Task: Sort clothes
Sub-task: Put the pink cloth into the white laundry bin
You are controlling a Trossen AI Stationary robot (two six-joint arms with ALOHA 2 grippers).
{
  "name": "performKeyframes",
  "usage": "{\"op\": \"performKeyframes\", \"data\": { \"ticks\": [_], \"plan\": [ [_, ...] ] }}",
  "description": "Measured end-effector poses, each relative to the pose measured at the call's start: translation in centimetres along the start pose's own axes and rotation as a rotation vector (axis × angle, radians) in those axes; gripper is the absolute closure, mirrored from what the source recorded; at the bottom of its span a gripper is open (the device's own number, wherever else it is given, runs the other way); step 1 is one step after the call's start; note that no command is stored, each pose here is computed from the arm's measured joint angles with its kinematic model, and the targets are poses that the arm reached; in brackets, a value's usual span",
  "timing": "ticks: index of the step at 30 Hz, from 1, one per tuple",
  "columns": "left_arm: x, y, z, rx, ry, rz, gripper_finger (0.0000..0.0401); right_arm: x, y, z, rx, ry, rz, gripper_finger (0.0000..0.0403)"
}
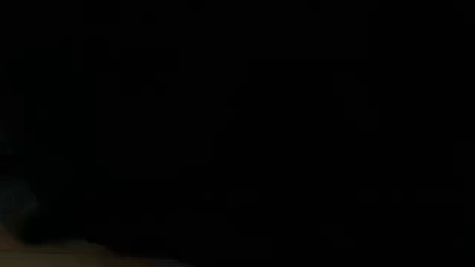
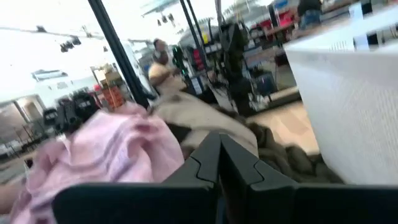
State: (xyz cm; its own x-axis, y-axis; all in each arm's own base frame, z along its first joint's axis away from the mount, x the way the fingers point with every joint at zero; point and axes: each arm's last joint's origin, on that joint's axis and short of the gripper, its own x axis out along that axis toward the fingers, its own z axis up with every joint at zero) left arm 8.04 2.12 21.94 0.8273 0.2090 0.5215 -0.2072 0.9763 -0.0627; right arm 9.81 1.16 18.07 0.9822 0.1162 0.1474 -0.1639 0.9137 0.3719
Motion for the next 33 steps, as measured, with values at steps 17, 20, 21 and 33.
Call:
{"op": "performKeyframes", "data": {
  "ticks": [17,20,21,33],
  "plan": [
    [6.1,-1.7,3.1,0.0,0.216,-0.113,0.04,2.5,3.4,8.5,-0.185,0.095,-0.055,0.0388],
    [7.9,-2.4,3.4,-0.012,0.281,-0.146,0.0401,4.5,4.8,10.6,-0.183,0.161,-0.02,0.0388],
    [8.4,-2.7,3.6,-0.016,0.294,-0.156,0.0401,5.2,5.5,11.3,-0.185,0.178,0.001,0.0388],
    [10.9,-5.0,4.3,-0.024,0.338,-0.226,0.0401,11.6,15.2,14.2,-0.472,0.567,-0.092,0.0388]
  ]
}}
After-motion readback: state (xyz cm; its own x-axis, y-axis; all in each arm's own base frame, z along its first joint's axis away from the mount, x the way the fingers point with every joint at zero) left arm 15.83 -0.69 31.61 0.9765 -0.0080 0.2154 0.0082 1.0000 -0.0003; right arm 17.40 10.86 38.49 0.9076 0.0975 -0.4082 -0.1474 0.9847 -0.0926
